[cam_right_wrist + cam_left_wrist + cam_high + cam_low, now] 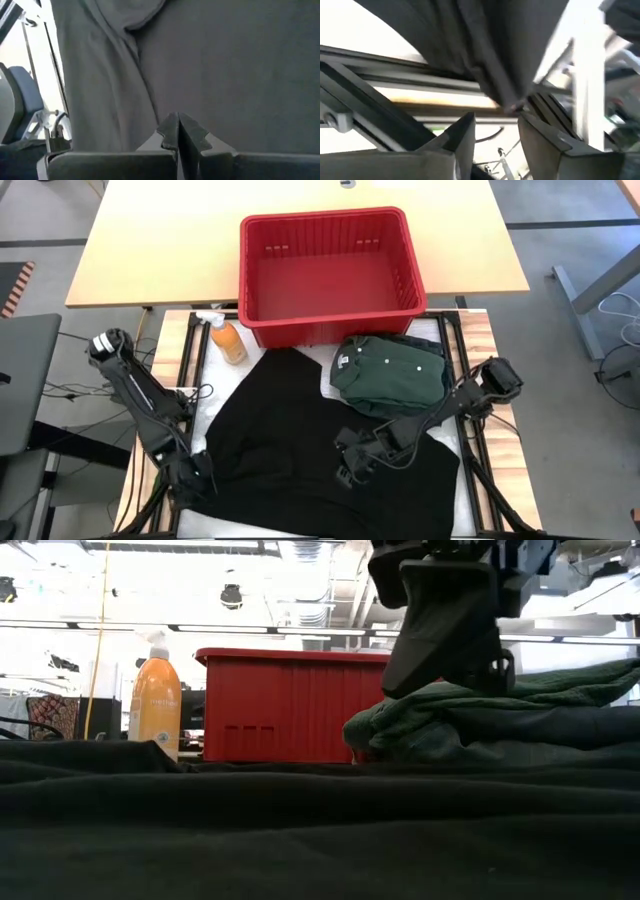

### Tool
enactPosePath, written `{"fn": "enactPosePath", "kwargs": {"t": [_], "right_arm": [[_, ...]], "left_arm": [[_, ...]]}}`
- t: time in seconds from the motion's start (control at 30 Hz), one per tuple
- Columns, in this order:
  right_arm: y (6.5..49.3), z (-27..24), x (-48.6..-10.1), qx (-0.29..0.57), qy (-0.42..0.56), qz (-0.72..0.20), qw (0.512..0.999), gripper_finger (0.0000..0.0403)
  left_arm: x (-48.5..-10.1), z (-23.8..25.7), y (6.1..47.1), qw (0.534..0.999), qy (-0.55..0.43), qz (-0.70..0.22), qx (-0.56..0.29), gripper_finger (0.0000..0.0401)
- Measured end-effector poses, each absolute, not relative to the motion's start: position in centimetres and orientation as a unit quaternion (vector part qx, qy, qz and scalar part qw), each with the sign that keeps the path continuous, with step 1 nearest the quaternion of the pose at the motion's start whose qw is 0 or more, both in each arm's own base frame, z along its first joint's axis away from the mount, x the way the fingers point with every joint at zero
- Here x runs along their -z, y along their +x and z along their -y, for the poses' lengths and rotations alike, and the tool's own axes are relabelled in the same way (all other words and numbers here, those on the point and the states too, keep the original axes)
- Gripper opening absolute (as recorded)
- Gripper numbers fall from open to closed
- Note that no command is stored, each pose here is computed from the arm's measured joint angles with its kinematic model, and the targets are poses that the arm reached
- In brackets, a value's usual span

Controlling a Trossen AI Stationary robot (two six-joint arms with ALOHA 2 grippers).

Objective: Fold laundry
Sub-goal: Fold the black shirt

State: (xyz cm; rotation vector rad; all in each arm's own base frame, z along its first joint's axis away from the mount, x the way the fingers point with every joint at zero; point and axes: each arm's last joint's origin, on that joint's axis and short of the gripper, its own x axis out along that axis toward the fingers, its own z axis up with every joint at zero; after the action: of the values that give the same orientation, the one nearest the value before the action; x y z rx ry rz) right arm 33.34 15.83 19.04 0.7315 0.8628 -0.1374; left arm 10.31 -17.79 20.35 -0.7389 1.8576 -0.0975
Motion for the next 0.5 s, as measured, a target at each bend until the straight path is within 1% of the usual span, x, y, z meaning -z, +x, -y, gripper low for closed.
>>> {"fn": "enactPosePath", "kwargs": {"t": [0.1, 0.17, 0.2, 0.23, 0.33, 0.37, 0.43, 0.5], "right_arm": [[33.1, -16.2, -19.0, 0.061, 0.343, -0.411, 0.842, 0.0025], [33.0, -16.4, -19.0, 0.062, 0.339, -0.415, 0.842, 0.0025], [32.9, -16.4, -18.9, 0.067, 0.338, -0.416, 0.842, 0.0025], [32.9, -16.3, -18.9, 0.073, 0.337, -0.415, 0.842, 0.0025], [33.0, -16.2, -18.9, 0.081, 0.336, -0.406, 0.846, 0.0025], [33.0, -16.2, -18.9, 0.085, 0.337, -0.404, 0.846, 0.0025], [33.0, -16.1, -18.9, 0.091, 0.342, -0.402, 0.845, 0.0025], [33.2, -15.9, -19.0, 0.092, 0.345, -0.398, 0.845, 0.0025]], "left_arm": [[-21.7, 17.0, 9.9, 0.547, -0.322, -0.769, 0.077, 0.0149], [-22.7, 16.5, 9.6, 0.565, -0.324, -0.751, 0.110, 0.0150], [-23.0, 16.1, 9.7, 0.586, -0.323, -0.734, 0.118, 0.0150], [-23.2, 15.7, 9.9, 0.616, -0.323, -0.709, 0.116, 0.0150], [-23.6, 14.6, 11.2, 0.745, -0.304, -0.590, 0.063, 0.0147], [-23.5, 14.2, 11.7, 0.779, -0.288, -0.555, 0.039, 0.0146], [-23.0, 13.3, 13.2, 0.825, -0.255, -0.504, -0.021, 0.0144], [-22.3, 12.4, 14.8, 0.839, -0.232, -0.486, -0.076, 0.0144]]}}
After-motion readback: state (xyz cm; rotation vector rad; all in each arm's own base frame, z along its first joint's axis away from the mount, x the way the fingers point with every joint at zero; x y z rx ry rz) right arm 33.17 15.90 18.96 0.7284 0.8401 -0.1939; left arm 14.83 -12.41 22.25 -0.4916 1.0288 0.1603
